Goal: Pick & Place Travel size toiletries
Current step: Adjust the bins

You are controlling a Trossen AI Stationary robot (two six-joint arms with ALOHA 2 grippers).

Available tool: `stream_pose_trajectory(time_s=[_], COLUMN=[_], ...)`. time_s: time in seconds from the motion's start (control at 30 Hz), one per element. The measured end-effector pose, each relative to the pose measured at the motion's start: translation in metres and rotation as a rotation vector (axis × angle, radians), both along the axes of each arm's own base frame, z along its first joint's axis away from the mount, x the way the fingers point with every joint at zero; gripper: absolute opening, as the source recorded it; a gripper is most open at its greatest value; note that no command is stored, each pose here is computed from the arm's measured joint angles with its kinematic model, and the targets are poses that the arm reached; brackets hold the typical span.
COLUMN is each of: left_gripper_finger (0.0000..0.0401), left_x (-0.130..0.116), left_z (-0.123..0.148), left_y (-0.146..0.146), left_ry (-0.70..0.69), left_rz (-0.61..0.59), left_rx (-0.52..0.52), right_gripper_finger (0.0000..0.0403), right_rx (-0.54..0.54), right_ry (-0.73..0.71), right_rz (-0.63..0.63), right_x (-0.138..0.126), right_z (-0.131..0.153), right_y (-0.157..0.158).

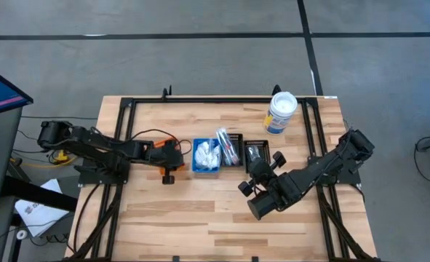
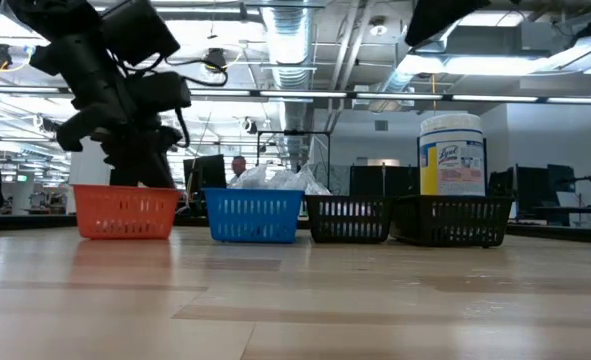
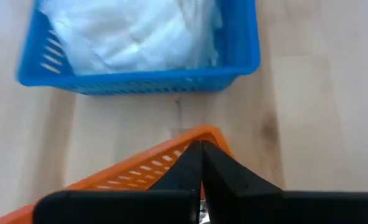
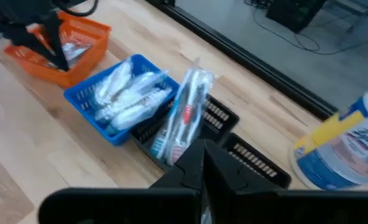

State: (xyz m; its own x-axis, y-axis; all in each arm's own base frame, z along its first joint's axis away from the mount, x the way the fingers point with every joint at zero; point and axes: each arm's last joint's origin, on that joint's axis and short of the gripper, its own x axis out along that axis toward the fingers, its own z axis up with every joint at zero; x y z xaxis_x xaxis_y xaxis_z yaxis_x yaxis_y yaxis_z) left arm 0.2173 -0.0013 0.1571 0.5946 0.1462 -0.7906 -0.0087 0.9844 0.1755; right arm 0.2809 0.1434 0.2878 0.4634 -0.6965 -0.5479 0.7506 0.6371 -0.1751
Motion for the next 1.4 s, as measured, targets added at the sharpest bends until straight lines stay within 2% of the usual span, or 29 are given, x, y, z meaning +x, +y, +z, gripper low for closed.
stream_pose_trajectory(time_s=[0.3, 0.4, 0.53, 0.63, 0.7, 0.77, 0.9, 1.0, 1.1, 1.23, 1.4], left_gripper_finger=[0.0001, 0.0001, 0.0001, 0.0001, 0.0001, 0.0001, 0.0001, 0.0001, 0.0001, 0.0001, 0.0001], left_x=[-0.002, -0.002, -0.001, -0.002, -0.003, -0.004, -0.009, -0.019, -0.032, -0.049, -0.067], left_z=[0.021, 0.03, 0.036, 0.035, 0.035, 0.036, 0.039, 0.042, 0.041, 0.04, 0.036], left_y=[-0.011, -0.01, -0.013, -0.02, -0.028, -0.036, -0.049, -0.05, -0.047, -0.047, -0.051], left_ry=[-0.099, -0.134, -0.165, -0.173, -0.182, -0.195, -0.244, -0.266, -0.249, -0.215, -0.143], left_rz=[0.071, 0.065, 0.062, 0.06, 0.048, 0.043, 0.097, 0.236, 0.381, 0.518, 0.629], left_rx=[0.134, 0.148, 0.139, 0.105, 0.08, 0.048, 0.016, 0.003, -0.018, -0.1, -0.148], right_gripper_finger=[0.0, 0.0, 0.0, 0.0, 0.0, 0.0, 0.0, 0.0, 0.0, 0.0, 0.0], right_rx=[0.042, 0.074, 0.159, 0.222, 0.234, 0.222, 0.223, 0.221, 0.246, 0.302, 0.309], right_ry=[0.01, 0.007, -0.016, -0.107, -0.117, -0.101, -0.2, -0.324, -0.442, -0.487, -0.502], right_rz=[0.079, 0.143, 0.36, 0.566, 0.592, 0.542, 0.464, 0.514, 0.459, 0.329, 0.318], right_x=[0.02, 0.034, 0.062, 0.082, 0.085, 0.075, 0.049, 0.026, -0.001, -0.032, -0.055], right_z=[0.001, 0.003, 0.011, 0.013, 0.006, 0.001, -0.013, -0.026, -0.036, -0.056, -0.062], right_y=[-0.006, -0.011, -0.02, -0.028, -0.038, -0.052, -0.085, -0.107, -0.129, -0.149, -0.152])
